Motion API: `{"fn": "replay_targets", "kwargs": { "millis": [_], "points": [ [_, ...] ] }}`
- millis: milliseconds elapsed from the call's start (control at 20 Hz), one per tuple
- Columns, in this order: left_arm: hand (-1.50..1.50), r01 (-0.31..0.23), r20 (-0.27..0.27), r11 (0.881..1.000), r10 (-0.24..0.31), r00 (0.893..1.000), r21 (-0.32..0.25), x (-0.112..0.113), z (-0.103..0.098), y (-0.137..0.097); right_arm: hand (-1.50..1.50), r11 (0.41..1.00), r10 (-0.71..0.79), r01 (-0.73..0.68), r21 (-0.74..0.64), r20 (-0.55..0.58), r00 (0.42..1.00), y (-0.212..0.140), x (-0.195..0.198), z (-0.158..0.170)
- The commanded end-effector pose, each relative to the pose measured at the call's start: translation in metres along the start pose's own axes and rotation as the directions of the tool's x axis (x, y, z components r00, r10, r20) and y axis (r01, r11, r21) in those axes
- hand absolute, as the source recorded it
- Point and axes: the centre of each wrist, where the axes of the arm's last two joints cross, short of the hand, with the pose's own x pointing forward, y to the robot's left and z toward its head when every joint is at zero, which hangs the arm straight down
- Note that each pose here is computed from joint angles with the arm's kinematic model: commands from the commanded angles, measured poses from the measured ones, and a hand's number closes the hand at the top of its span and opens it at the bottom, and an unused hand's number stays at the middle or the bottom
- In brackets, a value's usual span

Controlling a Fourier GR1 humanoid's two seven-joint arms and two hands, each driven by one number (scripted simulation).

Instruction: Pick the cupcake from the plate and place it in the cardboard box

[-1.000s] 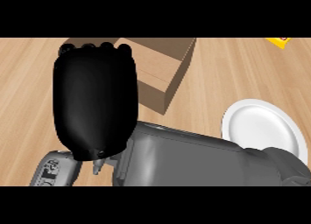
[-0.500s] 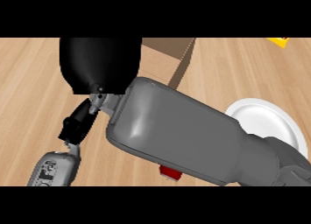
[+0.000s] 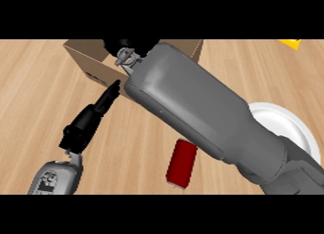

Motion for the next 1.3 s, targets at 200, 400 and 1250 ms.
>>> {"fn": "replay_targets", "kwargs": {
  "millis": [200,400,1250],
  "points": [
    [0.00,-0.005,0.005,1.000,0.005,1.000,0.005,-0.004,0.005,0.015,1.50,0.996,0.077,-0.071,0.058,-0.119,0.990,0.044,-0.028,-0.033],
    [0.00,0.003,0.005,1.000,-0.003,1.000,-0.014,-0.011,-0.003,-0.017,1.50,0.997,0.060,-0.054,0.046,-0.149,0.987,0.073,-0.053,-0.038],
    [0.00,-0.009,0.015,1.000,0.009,1.000,-0.013,0.005,0.000,-0.011,-1.50,0.877,-0.481,0.461,-0.135,-0.248,0.841,0.099,-0.105,-0.044]
  ]
}}
